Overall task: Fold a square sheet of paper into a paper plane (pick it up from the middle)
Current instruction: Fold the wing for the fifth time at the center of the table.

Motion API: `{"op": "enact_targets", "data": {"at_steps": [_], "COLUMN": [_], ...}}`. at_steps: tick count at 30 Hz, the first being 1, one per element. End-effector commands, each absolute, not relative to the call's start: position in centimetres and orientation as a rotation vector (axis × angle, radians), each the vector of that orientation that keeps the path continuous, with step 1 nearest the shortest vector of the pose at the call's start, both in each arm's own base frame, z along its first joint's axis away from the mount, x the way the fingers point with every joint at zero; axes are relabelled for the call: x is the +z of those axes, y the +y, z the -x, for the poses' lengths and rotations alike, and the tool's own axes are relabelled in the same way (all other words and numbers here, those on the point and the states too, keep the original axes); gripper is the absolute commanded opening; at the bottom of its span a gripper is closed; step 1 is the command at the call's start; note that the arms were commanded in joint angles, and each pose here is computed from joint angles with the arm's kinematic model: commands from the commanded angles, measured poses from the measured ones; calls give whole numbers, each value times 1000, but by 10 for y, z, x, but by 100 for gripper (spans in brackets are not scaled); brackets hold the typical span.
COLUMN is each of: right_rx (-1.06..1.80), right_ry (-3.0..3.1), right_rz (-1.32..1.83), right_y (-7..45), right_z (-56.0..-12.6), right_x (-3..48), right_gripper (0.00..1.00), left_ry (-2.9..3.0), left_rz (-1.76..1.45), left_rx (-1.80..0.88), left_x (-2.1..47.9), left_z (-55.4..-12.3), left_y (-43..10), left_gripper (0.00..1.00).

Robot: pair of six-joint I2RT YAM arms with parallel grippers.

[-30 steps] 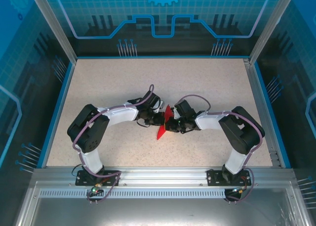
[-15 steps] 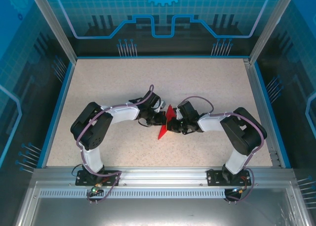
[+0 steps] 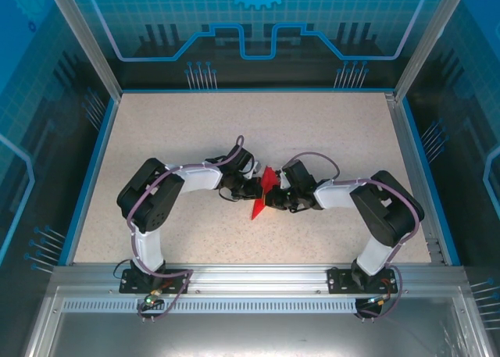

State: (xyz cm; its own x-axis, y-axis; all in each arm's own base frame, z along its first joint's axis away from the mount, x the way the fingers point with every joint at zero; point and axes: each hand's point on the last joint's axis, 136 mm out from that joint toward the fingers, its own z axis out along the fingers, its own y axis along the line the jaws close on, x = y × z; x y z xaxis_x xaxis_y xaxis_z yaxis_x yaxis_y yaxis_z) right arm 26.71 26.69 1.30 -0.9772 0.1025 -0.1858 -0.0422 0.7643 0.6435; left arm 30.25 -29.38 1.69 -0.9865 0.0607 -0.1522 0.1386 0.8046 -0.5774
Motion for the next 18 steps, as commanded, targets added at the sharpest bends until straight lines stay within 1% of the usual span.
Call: {"op": "enact_targets", "data": {"at_steps": [1,7,18], "right_rx": [970,937,972], "right_ry": [2763,2758,2776], "right_rz": [-107,-128,-130], "right_y": [253,243,252], "right_z": [-269,-273,-281], "right_x": [17,22,15], "right_gripper": [8,10,13], "left_ry": [2907,2898,2874], "left_rz": [-125,-128,-130], "left_rx": [-880,-891,-921], "left_x": [4,6,17], "left_z": [-298,-299,-301], "left_y": [-281,-283,-287], "left_gripper": [5,5,4]}}
